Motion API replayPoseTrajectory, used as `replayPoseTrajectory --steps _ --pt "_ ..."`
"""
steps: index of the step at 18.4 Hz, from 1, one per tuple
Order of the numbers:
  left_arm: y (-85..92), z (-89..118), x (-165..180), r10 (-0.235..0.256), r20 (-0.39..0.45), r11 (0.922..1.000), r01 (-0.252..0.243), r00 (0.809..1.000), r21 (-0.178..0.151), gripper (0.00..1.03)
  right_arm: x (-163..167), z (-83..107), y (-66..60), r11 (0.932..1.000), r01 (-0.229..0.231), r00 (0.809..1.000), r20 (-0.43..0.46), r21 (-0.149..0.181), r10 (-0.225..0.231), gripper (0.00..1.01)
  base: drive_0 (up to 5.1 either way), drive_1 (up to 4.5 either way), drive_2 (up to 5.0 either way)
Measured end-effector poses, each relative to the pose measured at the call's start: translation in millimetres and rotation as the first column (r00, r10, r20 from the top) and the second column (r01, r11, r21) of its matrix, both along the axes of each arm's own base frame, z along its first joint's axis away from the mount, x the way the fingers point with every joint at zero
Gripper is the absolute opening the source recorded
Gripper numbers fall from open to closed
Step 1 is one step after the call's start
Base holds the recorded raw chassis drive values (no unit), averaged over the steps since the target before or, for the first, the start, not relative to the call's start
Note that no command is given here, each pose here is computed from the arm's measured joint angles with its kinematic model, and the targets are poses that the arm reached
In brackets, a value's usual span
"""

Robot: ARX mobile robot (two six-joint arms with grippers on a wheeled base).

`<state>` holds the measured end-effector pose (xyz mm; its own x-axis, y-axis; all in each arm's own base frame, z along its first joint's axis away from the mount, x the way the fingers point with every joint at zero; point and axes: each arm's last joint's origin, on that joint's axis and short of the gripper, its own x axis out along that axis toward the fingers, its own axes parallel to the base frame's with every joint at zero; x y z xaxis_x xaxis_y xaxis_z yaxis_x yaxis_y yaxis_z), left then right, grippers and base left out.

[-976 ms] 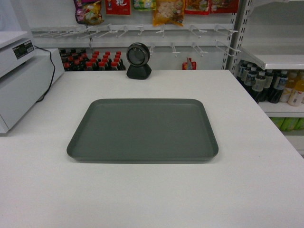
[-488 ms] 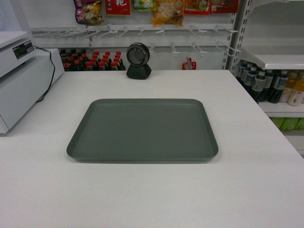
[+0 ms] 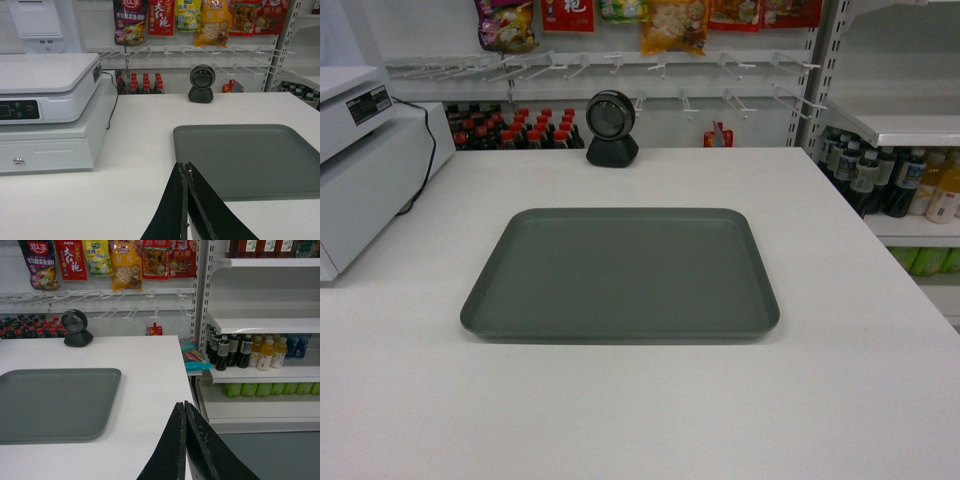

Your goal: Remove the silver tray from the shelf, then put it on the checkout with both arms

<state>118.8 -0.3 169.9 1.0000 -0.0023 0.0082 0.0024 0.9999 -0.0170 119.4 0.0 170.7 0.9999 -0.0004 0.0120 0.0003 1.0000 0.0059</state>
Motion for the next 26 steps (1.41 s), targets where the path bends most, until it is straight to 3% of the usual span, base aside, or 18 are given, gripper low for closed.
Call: replayPoseTrajectory --steps 10,11,12,13,17,18,22,25,26 --pt "0.0 -1.3 -11.5 0.0 -0.006 1.0 0.0 1.0 0.0 0.01 -11.5 -0.4 0.0 1.0 0.0 1.0 0.002 0.0 0.0 0.02 0.0 0.0 0.0" --pt "0.0 -6.1 -16.4 0.0 -0.047 1.0 0.0 0.999 0.0 0.01 -14.6 -3.2 0.0 1.0 0.0 1.0 -0.025 0.0 0.0 0.02 0.0 0.0 0.0" --pt "0.1 -5.5 -20.6 0.003 -0.03 1.0 -0.003 1.0 0.0 0.01 -19.9 -7.1 0.0 1.0 0.0 0.999 -0.05 -0.001 0.0 0.02 0.0 0.0 0.0" --pt "0.0 -0.8 -21.3 0.0 0.012 1.0 0.0 1.0 0.0 0.01 -22.3 -2.4 0.0 1.0 0.0 1.0 0.005 -0.001 0.0 0.02 0.0 0.0 0.0" --pt "0.0 -4.0 -21.1 0.0 -0.013 1.0 0.0 1.0 0.0 0.01 -22.2 -3.3 0.0 1.0 -0.001 1.0 -0.005 0.0 0.001 0.02 0.0 0.0 0.0" --pt "0.1 -3.9 -21.1 0.001 -0.011 1.0 -0.001 1.0 0.0 0.06 -22.2 -3.5 0.0 1.0 -0.001 1.0 -0.007 -0.001 0.001 0.03 0.0 0.0 0.0" --pt "0.1 -3.9 -21.1 0.0 -0.011 1.0 0.0 1.0 0.0 0.52 -22.2 -3.5 0.0 1.0 -0.001 1.0 -0.007 -0.002 0.001 0.49 0.0 0.0 0.0" --pt "0.0 -3.9 -21.1 0.0 -0.011 1.0 0.0 1.0 0.0 0.91 -22.2 -3.5 0.0 1.0 -0.001 1.0 -0.007 -0.002 0.001 0.87 0.0 0.0 0.0" --pt "0.1 -3.9 -21.1 0.0 -0.011 1.0 0.0 1.0 0.0 1.0 -22.2 -3.5 0.0 1.0 -0.001 1.0 -0.007 -0.002 0.001 0.98 0.0 0.0 0.0"
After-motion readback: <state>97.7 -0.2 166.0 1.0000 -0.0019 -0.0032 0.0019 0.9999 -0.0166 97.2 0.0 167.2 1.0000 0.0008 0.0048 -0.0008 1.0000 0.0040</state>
